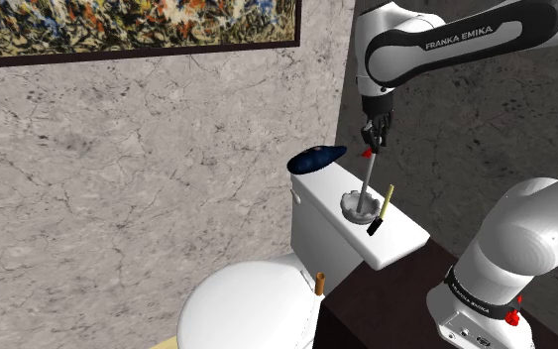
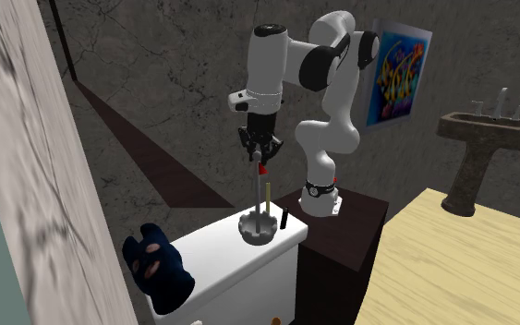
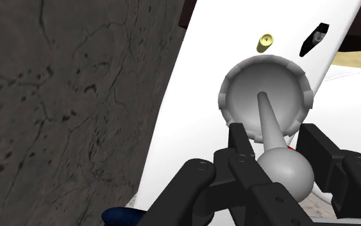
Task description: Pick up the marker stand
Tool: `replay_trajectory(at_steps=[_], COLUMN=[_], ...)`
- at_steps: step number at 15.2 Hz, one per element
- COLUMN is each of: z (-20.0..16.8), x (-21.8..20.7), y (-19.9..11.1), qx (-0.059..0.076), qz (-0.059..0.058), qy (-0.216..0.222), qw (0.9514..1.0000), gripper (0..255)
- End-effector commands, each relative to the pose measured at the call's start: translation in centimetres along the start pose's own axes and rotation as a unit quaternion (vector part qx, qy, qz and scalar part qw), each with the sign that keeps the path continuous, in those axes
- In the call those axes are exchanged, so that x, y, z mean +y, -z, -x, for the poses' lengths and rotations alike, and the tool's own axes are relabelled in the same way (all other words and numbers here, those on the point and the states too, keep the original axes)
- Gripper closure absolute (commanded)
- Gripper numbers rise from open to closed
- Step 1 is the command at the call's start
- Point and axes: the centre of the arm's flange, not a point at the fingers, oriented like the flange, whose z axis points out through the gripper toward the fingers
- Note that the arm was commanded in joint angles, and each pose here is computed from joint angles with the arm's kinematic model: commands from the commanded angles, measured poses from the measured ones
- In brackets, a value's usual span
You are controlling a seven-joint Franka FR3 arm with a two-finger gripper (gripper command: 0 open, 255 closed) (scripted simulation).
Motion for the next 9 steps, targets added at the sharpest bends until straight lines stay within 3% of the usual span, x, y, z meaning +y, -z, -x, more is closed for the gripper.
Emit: replay_trajectory(at_steps=[1, 9], z=[0.0, 0.2], x=[0.0, 0.1], y=[0.0, 0.9], qx=[0.0, 0.0], qz=[0.0, 0.0], qy=[0.0, 0.0], qw=[1.0, 1.0], gripper=[255, 255])
